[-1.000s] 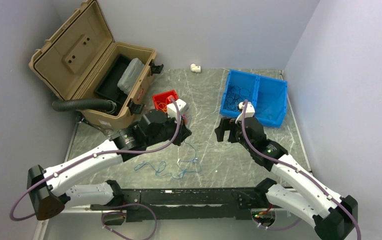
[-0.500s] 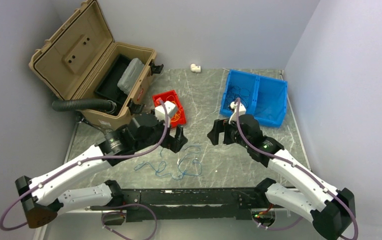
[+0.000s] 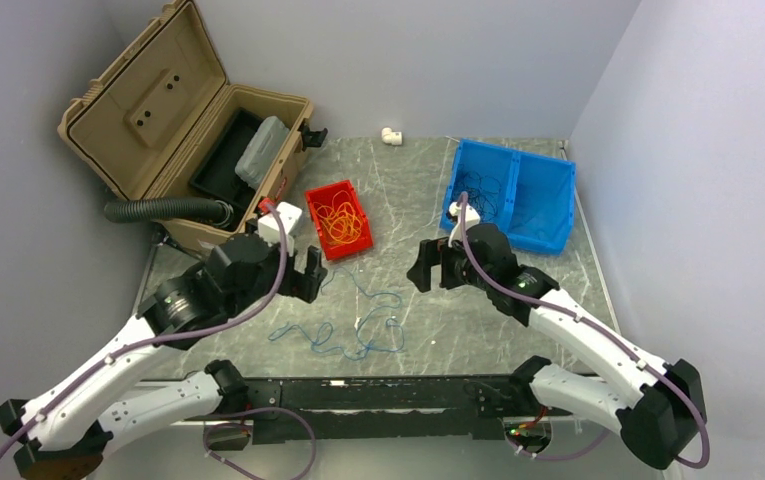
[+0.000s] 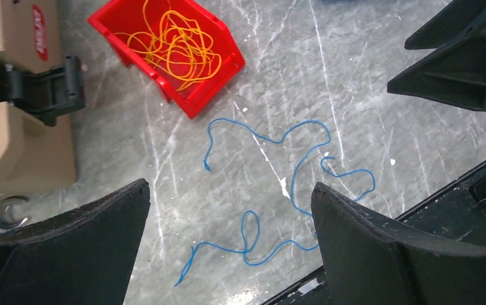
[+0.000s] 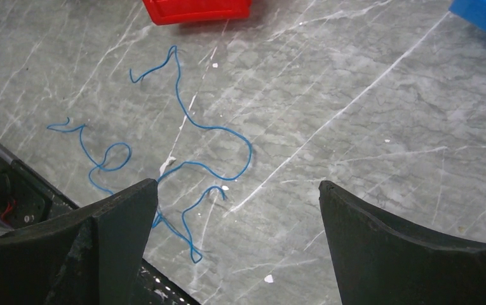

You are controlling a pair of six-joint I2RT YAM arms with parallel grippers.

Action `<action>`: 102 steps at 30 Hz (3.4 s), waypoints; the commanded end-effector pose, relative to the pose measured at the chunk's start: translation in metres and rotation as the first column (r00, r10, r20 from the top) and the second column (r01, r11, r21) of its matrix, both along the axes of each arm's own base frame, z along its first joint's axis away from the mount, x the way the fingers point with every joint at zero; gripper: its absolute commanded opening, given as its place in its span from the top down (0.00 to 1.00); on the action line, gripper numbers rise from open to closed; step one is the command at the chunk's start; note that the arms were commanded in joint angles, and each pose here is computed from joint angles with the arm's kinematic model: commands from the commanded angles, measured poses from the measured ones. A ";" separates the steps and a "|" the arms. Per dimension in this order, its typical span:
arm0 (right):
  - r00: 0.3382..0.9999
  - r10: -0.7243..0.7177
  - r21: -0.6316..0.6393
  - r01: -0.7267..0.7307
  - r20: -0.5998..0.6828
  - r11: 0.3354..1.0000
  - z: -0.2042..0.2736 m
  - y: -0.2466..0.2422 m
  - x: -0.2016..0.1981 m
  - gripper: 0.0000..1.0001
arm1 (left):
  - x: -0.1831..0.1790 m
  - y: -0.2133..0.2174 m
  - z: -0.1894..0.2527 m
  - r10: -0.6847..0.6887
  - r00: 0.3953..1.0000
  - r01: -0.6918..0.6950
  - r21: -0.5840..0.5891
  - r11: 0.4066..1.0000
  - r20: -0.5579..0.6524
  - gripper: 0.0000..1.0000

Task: Untangle the cables
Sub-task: Pick up the cable at the center of the board.

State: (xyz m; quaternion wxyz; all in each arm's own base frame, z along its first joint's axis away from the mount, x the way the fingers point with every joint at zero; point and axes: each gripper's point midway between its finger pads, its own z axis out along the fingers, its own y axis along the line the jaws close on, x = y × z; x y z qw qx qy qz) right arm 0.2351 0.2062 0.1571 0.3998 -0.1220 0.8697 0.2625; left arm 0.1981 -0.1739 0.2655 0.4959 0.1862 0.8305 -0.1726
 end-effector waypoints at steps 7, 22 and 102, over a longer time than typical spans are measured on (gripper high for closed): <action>0.977 0.197 -0.007 -0.198 0.078 0.980 0.025 0.056 -0.006 0.00 | -0.003 0.032 0.018 0.063 0.991 -0.062 -0.010 0.998 0.119 0.01; 0.971 0.226 -0.146 -0.236 -0.083 0.961 -0.024 0.081 -0.035 0.00 | -0.005 0.035 -0.009 0.048 0.990 -0.050 0.008 0.999 0.136 0.01; 0.990 -0.090 -0.462 0.029 -0.111 0.887 -0.058 0.072 -0.047 1.00 | -0.006 0.046 -0.015 0.081 0.985 -0.084 0.016 0.996 0.151 0.01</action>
